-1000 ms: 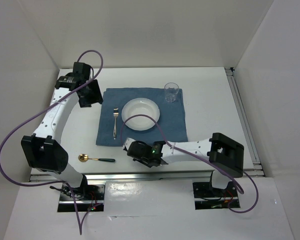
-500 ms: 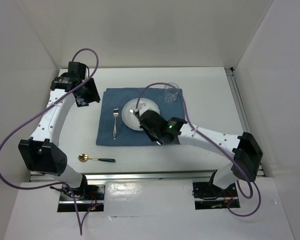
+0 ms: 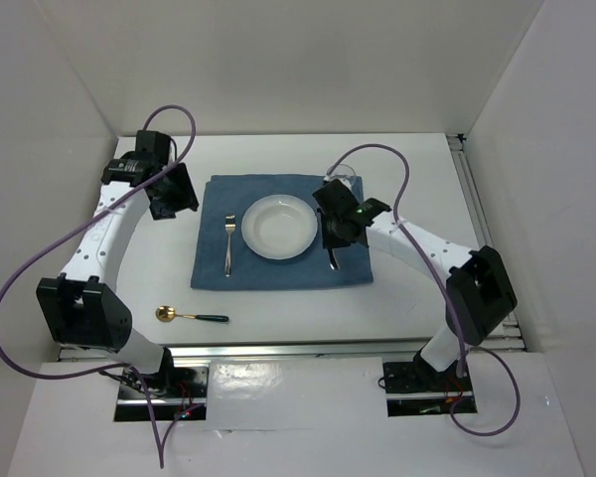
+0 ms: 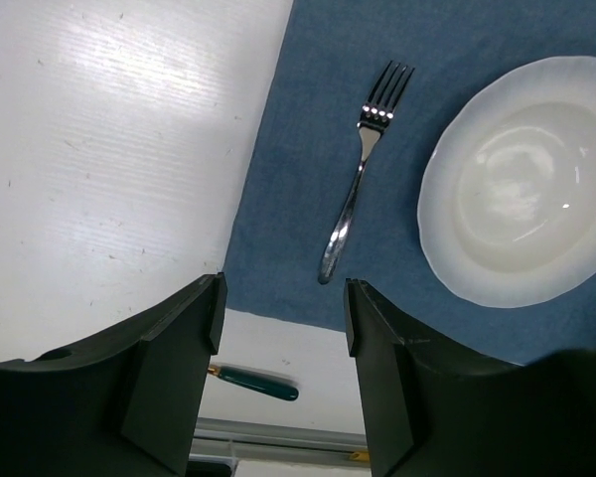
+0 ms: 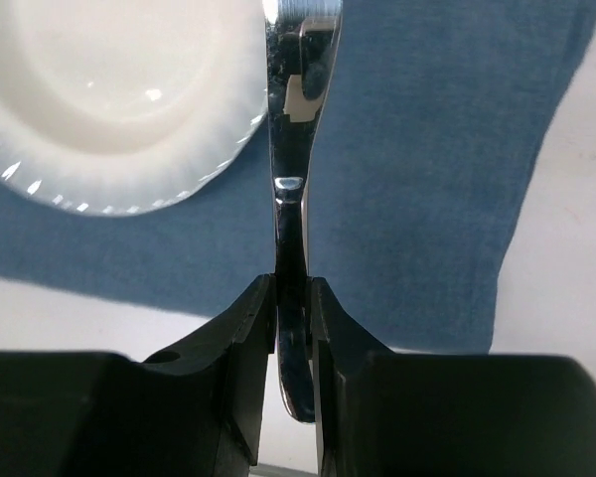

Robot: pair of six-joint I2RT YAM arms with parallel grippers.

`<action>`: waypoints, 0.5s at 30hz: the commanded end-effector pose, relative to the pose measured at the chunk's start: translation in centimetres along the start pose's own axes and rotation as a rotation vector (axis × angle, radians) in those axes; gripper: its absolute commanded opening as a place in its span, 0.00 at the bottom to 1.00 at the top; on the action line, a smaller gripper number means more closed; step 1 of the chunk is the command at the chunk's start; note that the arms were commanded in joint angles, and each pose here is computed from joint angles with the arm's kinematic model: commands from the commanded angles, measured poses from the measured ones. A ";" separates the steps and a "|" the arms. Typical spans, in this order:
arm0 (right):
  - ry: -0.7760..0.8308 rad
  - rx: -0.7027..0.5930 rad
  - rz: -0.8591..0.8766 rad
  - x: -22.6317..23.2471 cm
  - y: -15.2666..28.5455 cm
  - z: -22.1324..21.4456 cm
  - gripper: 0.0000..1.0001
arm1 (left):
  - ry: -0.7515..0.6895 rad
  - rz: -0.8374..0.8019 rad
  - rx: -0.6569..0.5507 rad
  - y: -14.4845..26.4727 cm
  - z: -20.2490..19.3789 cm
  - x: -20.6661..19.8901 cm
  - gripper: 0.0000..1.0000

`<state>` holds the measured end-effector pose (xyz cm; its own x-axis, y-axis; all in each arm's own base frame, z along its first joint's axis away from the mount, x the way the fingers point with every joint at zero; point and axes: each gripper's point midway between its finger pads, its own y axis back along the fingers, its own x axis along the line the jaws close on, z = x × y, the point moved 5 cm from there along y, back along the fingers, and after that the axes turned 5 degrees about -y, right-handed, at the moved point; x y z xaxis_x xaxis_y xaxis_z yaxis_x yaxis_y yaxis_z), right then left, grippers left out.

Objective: Set the dinner table for one person

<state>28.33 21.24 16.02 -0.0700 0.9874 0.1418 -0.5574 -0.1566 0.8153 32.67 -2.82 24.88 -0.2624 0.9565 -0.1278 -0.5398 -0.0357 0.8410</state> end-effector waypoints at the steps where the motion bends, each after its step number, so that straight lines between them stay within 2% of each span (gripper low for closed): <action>1: -0.101 -0.036 0.013 -0.2 -1.4 1.9 0.20 | 0.045 -0.009 -0.028 0.4 -0.1 0.2 0.68; 6: -0.155 0.013 0.000 -1.9 -4.2 2.2 0.20 | 0.062 -0.008 0.003 -0.2 -0.9 0.3 0.68; 12: -0.210 0.083 -0.093 -3.0 -7.5 1.2 0.22 | 0.070 -0.001 0.020 -0.6 -1.4 0.4 0.68; 13: -0.217 0.083 -0.110 -3.1 -7.8 1.1 0.25 | 0.071 -0.005 0.012 -0.3 -1.3 0.4 0.68; 14: -0.216 0.085 -0.111 -3.1 -8.3 0.9 0.32 | 0.071 -0.005 0.012 -0.3 -1.3 0.4 0.68; 15: -0.215 0.080 -0.119 -3.2 -8.3 1.0 0.57 | 0.070 -0.001 0.020 -0.2 -1.5 0.5 0.68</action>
<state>31.94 18.53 7.77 0.1503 0.9829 0.1066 -0.4027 -0.0376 0.9146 31.91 -2.84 22.56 -0.3125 0.9402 -0.1357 -0.4856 -0.0354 0.8735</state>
